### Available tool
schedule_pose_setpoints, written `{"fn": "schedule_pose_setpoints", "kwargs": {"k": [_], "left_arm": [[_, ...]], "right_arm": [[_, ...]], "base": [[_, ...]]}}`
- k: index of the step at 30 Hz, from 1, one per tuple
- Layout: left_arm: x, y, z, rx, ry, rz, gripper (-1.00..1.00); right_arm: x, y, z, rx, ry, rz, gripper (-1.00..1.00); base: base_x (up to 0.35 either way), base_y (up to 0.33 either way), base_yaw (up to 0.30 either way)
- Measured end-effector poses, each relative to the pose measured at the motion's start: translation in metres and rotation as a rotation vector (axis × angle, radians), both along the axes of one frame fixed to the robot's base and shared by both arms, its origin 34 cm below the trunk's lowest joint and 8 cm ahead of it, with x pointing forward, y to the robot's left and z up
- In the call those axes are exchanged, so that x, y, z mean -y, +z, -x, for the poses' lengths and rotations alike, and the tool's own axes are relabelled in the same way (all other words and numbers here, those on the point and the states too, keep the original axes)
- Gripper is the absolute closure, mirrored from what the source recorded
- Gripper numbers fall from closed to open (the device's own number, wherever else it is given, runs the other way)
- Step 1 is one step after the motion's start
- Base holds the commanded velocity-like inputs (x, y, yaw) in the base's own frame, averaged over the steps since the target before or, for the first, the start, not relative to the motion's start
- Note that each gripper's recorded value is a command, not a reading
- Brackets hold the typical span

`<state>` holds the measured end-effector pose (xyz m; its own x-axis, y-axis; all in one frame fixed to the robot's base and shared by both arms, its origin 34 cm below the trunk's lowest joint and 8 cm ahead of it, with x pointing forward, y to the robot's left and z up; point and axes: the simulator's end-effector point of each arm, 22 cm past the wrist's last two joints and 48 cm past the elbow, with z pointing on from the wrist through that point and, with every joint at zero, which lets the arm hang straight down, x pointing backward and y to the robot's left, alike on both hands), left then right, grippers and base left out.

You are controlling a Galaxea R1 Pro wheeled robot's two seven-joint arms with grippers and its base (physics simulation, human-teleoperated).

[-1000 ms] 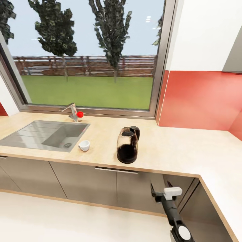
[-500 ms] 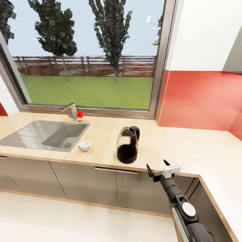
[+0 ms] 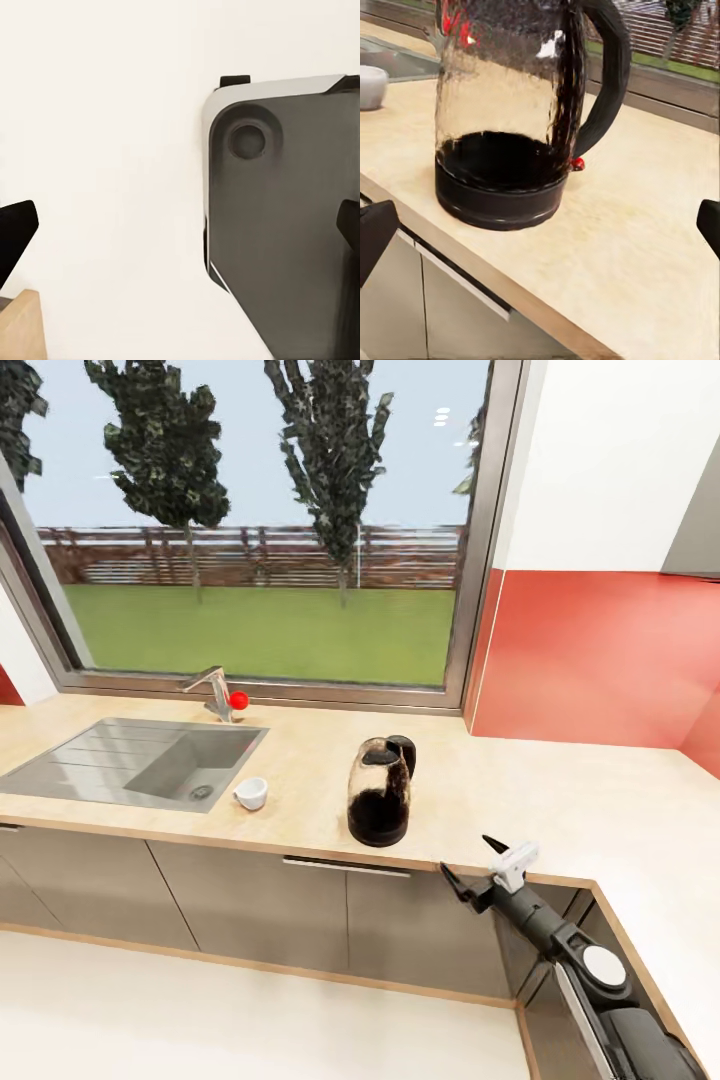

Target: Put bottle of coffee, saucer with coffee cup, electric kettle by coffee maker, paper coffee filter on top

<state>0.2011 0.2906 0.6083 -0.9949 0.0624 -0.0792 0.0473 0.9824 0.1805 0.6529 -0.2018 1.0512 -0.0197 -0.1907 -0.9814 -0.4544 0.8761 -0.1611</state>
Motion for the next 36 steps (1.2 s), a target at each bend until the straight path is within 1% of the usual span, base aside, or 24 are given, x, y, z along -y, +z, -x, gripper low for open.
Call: {"fn": "schedule_pose_setpoints", "kwargs": {"k": [1, 4, 7, 8, 9, 10, 12, 18, 20, 25, 36], "left_arm": [[0.000, 0.000, 0.000, -0.001, 0.000, 0.000, -1.00], [-0.001, 0.000, 0.002, -0.007, 0.000, -0.002, -1.00], [-0.003, 0.000, 0.004, -0.012, 0.000, -0.008, -1.00], [-0.004, 0.000, 0.004, -0.014, 0.000, -0.014, -1.00], [-0.001, 0.000, 0.009, -0.027, -0.004, -0.014, -1.00], [-0.005, 0.000, 0.018, -0.042, 0.000, -0.023, -1.00], [-0.008, 0.000, 0.031, -0.067, 0.000, -0.023, -1.00], [-0.033, 0.002, 0.044, -0.102, 0.004, -0.056, -1.00], [-0.037, 0.003, 0.047, -0.112, 0.004, -0.061, -1.00], [-0.039, 0.003, 0.052, -0.138, 0.005, -0.065, -1.00], [-0.039, 0.003, 0.053, -0.139, 0.007, -0.065, -1.00]], "right_arm": [[0.006, 0.001, -0.001, 0.001, -0.008, 0.000, -1.00], [0.038, 0.005, -0.005, 0.006, -0.067, -0.003, -1.00], [0.045, 0.005, -0.005, 0.005, -0.080, -0.005, -1.00], [0.046, 0.005, -0.005, 0.006, -0.082, -0.006, -1.00], [0.040, 0.004, -0.005, 0.000, -0.071, -0.012, -1.00], [0.036, 0.004, -0.003, -0.005, -0.064, -0.020, -1.00], [0.033, 0.004, -0.003, -0.004, -0.054, -0.022, -1.00], [0.031, 0.004, -0.002, -0.004, -0.054, -0.030, -1.00], [0.031, 0.004, -0.002, -0.004, -0.054, -0.030, -1.00], [0.030, 0.004, -0.002, -0.005, -0.052, -0.032, -1.00], [0.031, 0.004, -0.002, -0.004, -0.054, -0.031, -1.00]], "base": [[0.000, 0.000, 0.000], [0.021, 0.000, 0.000], [0.143, 0.000, 0.000], [0.000, 0.000, 0.000], [0.000, 0.000, 0.000], [0.000, 0.000, 0.000], [0.055, 0.000, 0.000], [0.277, 0.000, 0.000], [0.328, 0.000, 0.000], [0.335, 0.000, 0.000], [0.337, 0.000, 0.000]]}}
